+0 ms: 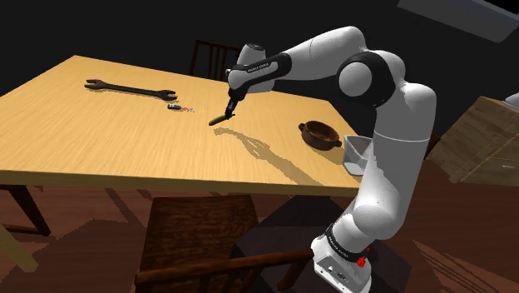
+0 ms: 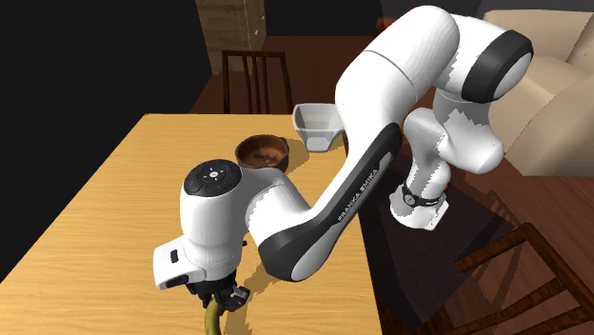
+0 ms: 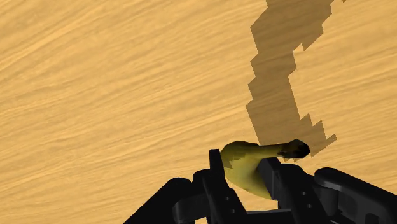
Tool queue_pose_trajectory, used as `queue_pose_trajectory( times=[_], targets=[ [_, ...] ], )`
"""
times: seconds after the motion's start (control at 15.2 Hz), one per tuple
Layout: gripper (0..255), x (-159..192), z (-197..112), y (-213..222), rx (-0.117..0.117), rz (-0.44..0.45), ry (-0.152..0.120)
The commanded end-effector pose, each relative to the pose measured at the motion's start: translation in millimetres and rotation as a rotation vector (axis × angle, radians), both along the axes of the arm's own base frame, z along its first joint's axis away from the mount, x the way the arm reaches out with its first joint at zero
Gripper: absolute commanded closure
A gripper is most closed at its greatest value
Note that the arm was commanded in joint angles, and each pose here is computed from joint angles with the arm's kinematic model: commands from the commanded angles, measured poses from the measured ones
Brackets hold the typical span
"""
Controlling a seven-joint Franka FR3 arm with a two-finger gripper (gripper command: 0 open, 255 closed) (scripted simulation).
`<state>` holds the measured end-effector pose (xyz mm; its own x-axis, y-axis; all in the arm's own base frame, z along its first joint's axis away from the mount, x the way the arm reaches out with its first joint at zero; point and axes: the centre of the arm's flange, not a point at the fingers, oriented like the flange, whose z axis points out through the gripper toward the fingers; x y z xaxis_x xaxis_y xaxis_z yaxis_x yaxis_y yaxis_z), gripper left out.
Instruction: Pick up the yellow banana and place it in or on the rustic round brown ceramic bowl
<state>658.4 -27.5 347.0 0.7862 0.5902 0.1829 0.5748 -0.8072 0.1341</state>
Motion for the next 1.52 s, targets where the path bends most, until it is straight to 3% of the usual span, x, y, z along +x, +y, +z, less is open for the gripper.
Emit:
queue_pose_trajectory(
  times=[0.0, 1.19, 1.45],
  targets=[
    [255, -0.6, 9.9, -0.8, 0.0, 0.0, 0.0],
    [255, -0.6, 101.8, -0.8, 0.0, 0.0, 0.0],
    [255, -33.0, 102.9, -42.4, 0.0, 0.0, 0.0]
  ],
)
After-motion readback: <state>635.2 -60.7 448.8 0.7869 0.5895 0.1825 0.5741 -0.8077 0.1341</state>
